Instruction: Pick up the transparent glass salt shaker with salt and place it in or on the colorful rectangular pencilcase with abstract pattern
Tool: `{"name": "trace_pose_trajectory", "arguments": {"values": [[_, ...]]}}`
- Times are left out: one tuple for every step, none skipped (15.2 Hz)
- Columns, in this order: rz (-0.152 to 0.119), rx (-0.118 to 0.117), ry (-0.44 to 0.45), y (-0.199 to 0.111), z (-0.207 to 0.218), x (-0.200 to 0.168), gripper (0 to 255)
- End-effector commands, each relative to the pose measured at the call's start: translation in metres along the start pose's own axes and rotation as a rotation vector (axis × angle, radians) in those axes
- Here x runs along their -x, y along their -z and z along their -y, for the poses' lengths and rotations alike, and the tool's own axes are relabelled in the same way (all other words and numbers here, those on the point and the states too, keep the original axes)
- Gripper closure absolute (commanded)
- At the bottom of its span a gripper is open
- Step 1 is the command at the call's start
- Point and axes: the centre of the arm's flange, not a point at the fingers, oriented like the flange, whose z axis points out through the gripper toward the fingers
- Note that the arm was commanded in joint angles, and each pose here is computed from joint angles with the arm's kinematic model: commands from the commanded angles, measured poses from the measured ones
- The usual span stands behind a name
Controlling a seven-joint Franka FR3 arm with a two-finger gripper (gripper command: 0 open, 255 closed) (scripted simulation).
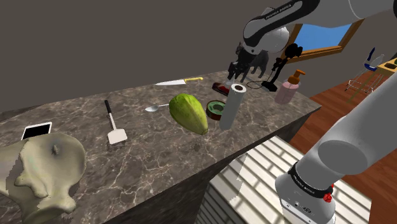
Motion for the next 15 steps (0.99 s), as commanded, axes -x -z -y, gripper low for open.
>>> {"name": "trace_pose_trajectory", "arguments": {"values": [[-0.001, 0.0, 0.0, -0.005, -0.001, 0.0, 255], [-0.001, 0.0, 0.0, -0.005, -0.001, 0.001, 255], [-0.001, 0.0, 0.0, -0.005, -0.001, 0.001, 255], [-0.001, 0.0, 0.0, -0.005, -0.001, 0.001, 255], [-0.001, 0.0, 0.0, -0.005, -0.001, 0.0, 255], [-0.001, 0.0, 0.0, -0.005, -0.001, 0.0, 255], [-0.001, 0.0, 0.0, -0.005, -0.001, 0.0, 255], [-0.001, 0.0, 0.0, -0.005, -0.001, 0.001, 0], [-0.001, 0.0, 0.0, -0.005, -0.001, 0.001, 0], [-0.001, 0.0, 0.0, -0.005, -0.001, 0.001, 0], [-0.001, 0.0, 0.0, -0.005, -0.001, 0.001, 0], [-0.001, 0.0, 0.0, -0.005, -0.001, 0.001, 0], [-0.001, 0.0, 0.0, -0.005, -0.001, 0.001, 0], [-0.001, 0.0, 0.0, 0.008, -0.001, 0.001, 0], [-0.001, 0.0, 0.0, 0.021, -0.001, 0.001, 0]]}}
